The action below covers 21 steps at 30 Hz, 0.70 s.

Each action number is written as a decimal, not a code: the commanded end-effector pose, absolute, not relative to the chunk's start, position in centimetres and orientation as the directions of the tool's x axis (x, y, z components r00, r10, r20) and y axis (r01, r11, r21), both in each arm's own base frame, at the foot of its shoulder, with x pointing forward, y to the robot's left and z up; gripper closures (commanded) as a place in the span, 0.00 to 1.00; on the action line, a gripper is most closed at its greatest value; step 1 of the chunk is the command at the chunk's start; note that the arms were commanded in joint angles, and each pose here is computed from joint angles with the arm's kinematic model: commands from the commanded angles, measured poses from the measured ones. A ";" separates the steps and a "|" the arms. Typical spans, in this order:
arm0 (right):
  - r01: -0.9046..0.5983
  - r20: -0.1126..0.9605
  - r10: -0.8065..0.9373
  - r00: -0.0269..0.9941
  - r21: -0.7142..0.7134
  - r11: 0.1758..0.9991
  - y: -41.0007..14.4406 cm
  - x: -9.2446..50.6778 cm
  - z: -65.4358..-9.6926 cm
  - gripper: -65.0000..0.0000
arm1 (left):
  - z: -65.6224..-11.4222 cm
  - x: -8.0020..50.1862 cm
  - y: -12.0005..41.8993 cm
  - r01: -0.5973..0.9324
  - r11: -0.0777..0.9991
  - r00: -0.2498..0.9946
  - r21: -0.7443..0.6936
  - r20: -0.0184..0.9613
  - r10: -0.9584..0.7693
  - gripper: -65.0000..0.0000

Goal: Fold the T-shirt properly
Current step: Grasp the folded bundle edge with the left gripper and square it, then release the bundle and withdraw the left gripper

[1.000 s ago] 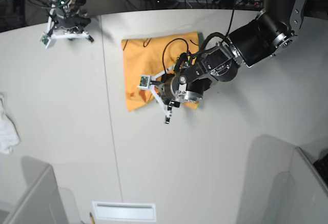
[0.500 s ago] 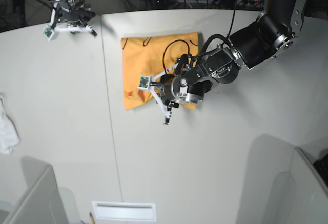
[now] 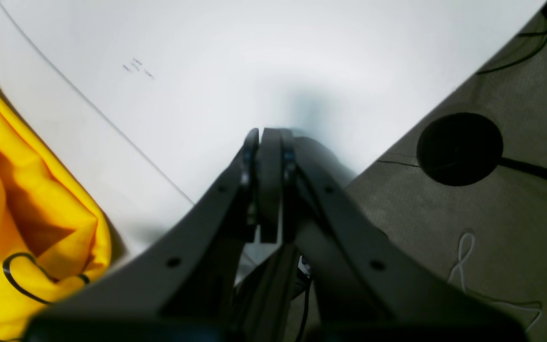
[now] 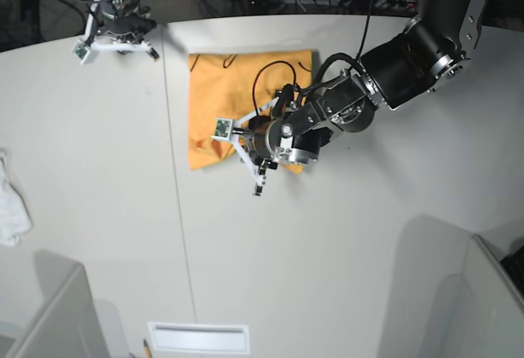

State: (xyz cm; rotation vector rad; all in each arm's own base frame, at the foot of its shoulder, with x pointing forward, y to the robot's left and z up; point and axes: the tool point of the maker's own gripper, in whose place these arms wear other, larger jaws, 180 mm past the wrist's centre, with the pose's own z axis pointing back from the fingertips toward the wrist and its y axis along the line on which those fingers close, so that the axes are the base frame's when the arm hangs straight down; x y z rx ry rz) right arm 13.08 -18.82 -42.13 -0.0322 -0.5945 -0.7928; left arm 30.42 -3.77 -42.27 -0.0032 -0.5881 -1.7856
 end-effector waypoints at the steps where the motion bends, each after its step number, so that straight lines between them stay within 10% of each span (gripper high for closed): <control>1: 0.676 0.540 -0.648 0.537 0.184 0.713 -19.3 13.2 -41.6 1.00 | -41.5 31.0 -3.9 0.899 -0.181 -0.314 0.398 0.299 -0.901 1.00; 13: 0.673 0.548 -0.649 0.528 0.195 0.713 -19.3 13.9 -41.4 1.00 | -37.3 35.1 -5.0 0.849 -0.177 -0.355 0.498 0.288 -0.889 0.12; 21: 0.670 0.551 -0.642 0.533 0.188 0.718 -19.5 13.8 -41.4 1.00 | -27.4 39.0 -5.9 0.780 0.095 -0.299 0.619 0.502 -0.811 0.05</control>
